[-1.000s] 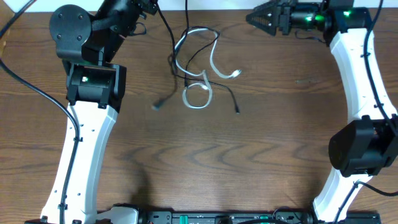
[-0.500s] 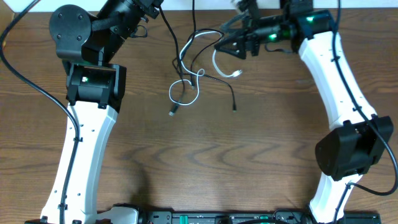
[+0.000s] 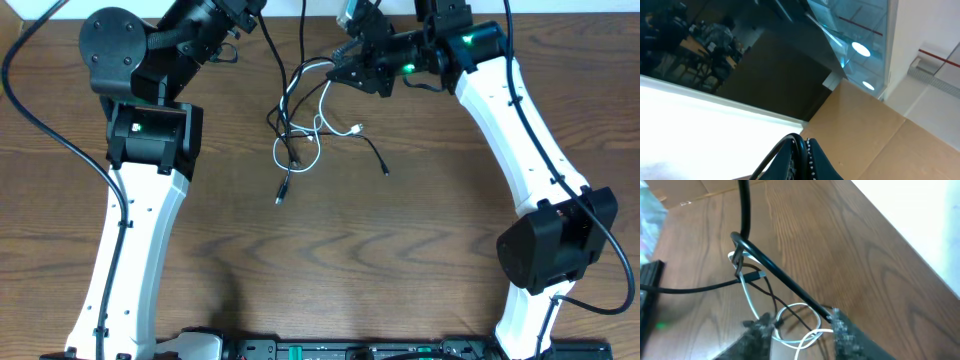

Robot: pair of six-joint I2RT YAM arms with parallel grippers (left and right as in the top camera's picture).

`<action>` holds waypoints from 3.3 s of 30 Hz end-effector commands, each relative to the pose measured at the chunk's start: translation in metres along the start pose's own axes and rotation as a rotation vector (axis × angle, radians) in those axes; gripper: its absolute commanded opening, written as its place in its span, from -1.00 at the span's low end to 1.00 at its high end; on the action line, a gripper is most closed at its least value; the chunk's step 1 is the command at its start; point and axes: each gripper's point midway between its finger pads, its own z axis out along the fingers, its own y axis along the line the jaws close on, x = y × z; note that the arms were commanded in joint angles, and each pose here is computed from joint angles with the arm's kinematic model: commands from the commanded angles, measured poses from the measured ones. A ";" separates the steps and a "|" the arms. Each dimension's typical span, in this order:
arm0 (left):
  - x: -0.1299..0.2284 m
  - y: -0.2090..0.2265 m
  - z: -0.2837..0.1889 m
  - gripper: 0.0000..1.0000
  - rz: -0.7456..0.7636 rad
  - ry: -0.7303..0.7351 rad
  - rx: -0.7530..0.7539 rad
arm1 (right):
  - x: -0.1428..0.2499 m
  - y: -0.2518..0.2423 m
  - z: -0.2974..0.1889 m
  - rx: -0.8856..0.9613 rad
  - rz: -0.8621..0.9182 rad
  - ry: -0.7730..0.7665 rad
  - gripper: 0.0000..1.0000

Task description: Untangle cables

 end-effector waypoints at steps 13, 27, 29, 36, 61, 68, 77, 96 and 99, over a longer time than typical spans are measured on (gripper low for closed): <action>-0.003 -0.015 -0.001 -0.85 0.002 0.015 0.028 | 0.000 -0.024 0.013 0.126 0.016 0.019 -0.96; -0.012 0.105 -0.037 -0.85 0.259 -0.060 -0.584 | 0.033 -0.089 -0.098 0.499 0.513 0.037 -0.98; -0.031 0.095 -0.037 -0.85 0.293 -0.124 -0.548 | 0.060 -0.101 -0.114 0.561 0.592 0.094 -0.98; -0.087 0.030 -0.051 -0.85 0.416 -0.329 -0.413 | 0.165 -0.133 -0.141 0.662 0.849 0.291 -0.98; -0.154 -0.009 -0.131 -0.85 0.520 -0.543 -0.540 | 0.259 -0.146 -0.097 0.481 0.994 0.398 -0.98; -0.117 0.034 -0.099 -0.85 0.422 -0.399 -0.569 | 0.201 -0.115 -0.059 0.247 0.791 0.295 -0.93; -0.081 0.041 -0.063 -0.85 0.369 -0.306 -0.517 | 0.118 -0.080 -0.064 0.313 0.604 0.262 0.98; 0.007 -0.026 -0.029 -0.85 0.077 0.104 -0.053 | -0.032 0.025 -0.130 0.168 0.076 -0.047 0.99; 0.021 -0.038 -0.031 -0.85 -0.006 0.185 0.010 | -0.042 0.037 -0.118 0.063 -0.016 -0.101 0.97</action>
